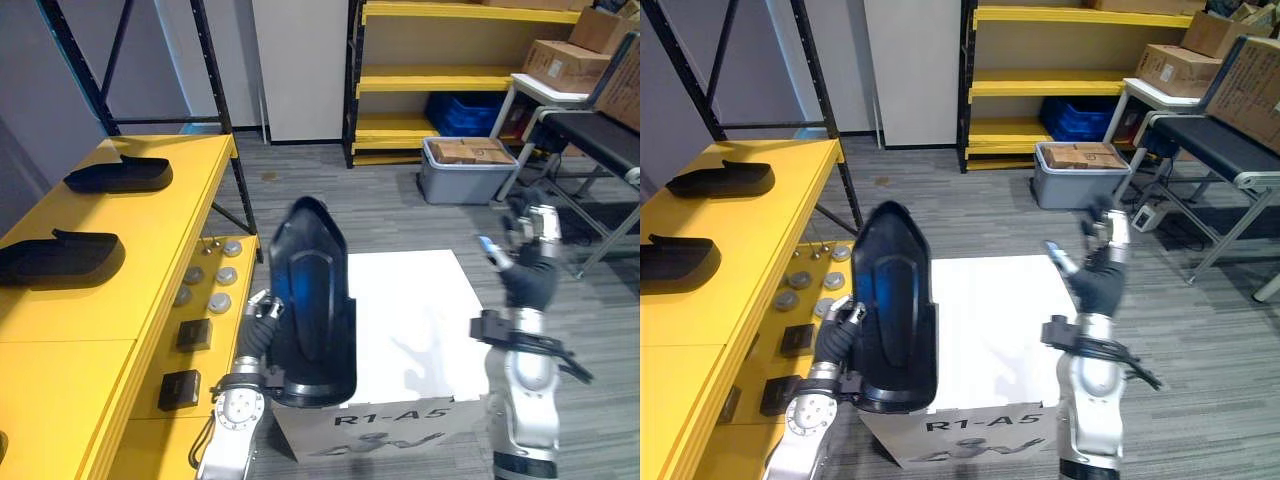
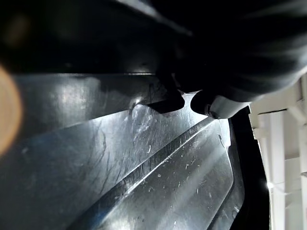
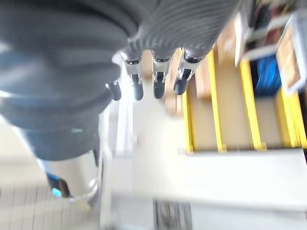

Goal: Walk over and take plastic housings, then place them on the shelf

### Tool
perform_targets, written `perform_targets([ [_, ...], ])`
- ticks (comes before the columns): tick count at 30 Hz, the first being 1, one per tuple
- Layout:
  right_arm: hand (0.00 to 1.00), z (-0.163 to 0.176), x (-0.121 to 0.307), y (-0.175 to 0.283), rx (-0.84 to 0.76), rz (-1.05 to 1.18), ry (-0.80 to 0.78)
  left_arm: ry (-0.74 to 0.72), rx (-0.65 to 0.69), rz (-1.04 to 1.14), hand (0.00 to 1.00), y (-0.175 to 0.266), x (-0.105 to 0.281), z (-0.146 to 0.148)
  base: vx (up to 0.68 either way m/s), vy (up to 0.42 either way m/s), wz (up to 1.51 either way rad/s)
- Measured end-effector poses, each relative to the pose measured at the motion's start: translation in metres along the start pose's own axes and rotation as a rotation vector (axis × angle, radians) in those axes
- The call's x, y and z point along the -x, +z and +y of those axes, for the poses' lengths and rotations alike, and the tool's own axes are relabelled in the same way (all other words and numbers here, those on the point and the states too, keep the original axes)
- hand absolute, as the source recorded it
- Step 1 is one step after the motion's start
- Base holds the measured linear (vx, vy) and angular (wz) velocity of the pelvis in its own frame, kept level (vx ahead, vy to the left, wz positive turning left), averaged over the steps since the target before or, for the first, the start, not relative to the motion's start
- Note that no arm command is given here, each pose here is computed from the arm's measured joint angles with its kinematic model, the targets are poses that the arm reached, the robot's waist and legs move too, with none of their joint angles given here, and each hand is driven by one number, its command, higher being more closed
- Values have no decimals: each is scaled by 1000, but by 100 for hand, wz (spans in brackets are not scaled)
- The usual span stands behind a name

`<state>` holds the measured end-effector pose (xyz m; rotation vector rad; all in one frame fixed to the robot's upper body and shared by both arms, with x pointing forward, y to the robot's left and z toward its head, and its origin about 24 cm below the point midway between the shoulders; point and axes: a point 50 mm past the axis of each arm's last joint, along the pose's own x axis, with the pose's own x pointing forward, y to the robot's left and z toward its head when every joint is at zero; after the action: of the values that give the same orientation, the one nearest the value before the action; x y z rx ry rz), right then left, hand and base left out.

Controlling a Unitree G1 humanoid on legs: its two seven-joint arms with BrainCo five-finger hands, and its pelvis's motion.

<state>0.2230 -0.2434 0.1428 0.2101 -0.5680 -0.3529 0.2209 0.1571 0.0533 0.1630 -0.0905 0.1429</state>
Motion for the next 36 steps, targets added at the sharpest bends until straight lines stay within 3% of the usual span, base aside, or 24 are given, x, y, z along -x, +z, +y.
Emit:
perform_targets([
  [6, 0, -75, 9, 2, 73, 10, -280, 60, -10, 5, 100, 0, 5, 19, 20, 30, -8],
  [11, 0, -137, 60, -34, 295, 319, -523, 109, -8, -3, 100, 4, 18, 31, 30, 23, -7],
  [15, 0, -164, 115, -67, 407, 642, -605, 113, 28, -14, 100, 8, 27, 33, 30, 23, -9],
  [20, 0, -161, 175, -100, 431, 969, -501, 121, 68, -72, 100, 19, 33, 37, -5, 14, 0],
  [26, 0, -120, 249, -143, 308, 1358, -310, 110, 89, -76, 100, 21, 37, 35, -19, 14, 6],
  [36, 0, -97, 280, -157, 319, 1534, -163, 118, 134, -27, 100, 13, 48, 31, -4, 15, 22],
])
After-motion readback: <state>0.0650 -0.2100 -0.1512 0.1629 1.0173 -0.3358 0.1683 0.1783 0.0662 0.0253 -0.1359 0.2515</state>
